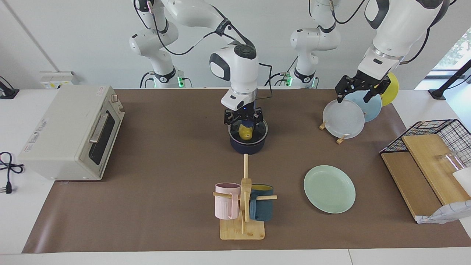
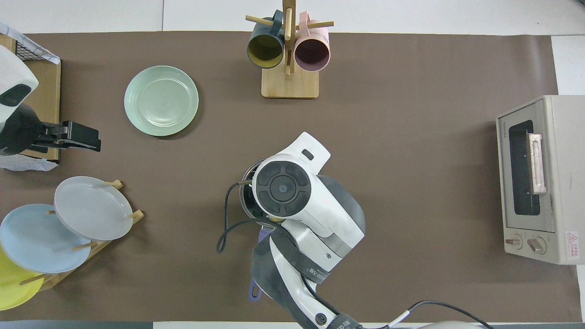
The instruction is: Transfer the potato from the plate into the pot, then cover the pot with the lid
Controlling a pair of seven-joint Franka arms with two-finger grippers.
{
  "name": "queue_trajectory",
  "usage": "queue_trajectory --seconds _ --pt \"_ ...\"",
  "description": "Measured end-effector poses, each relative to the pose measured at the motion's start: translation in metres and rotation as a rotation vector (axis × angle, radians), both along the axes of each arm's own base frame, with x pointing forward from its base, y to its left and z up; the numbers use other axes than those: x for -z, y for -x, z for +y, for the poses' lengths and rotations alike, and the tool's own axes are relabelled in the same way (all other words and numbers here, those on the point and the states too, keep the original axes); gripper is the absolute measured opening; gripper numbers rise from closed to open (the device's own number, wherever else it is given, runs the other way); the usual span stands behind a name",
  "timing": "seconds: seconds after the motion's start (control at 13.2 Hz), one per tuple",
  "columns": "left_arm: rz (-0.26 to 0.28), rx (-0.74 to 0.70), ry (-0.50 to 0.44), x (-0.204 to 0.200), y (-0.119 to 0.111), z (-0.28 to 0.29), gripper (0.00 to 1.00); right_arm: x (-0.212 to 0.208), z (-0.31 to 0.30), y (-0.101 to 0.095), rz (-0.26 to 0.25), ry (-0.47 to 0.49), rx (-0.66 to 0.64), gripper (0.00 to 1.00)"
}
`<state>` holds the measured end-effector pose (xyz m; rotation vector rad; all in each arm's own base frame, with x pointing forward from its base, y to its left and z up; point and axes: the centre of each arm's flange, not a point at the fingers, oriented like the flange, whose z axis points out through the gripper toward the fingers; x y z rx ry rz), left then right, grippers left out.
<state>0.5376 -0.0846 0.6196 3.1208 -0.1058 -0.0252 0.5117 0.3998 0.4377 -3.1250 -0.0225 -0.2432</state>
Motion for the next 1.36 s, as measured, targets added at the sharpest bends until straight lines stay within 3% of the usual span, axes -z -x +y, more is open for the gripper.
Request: queue_trajectory --seconds 0.15,0.45,0.61,0.83,1.06,1.36 --pt "-0.005 0.0 0.001 -0.001 0.0 0.0 1.0 -0.025 -0.011 -0.013 -0.014 -0.01 0.017 1.0" --pt "-0.007 0.0 0.001 -0.002 0.0 0.0 1.0 -0.038 -0.017 -0.017 -0.012 -0.002 0.006 1.0" --pt "-0.007 0.004 0.001 -0.002 0.001 -0.002 1.0 -0.065 -0.061 -0.04 0.022 0.037 -0.03 1.0" --pt "-0.008 0.005 0.001 -0.002 0.001 -0.003 1.0 -0.122 -0.177 -0.072 0.094 0.054 -0.056 1.0" --pt "-0.008 0.005 0.001 -0.002 0.001 -0.003 1.0 -0.163 -0.26 -0.062 0.152 0.069 -0.055 1.0" --pt "-0.007 0.005 0.001 -0.002 0.001 -0.003 1.0 -0.171 -0.321 -0.058 0.197 0.071 -0.007 1.0"
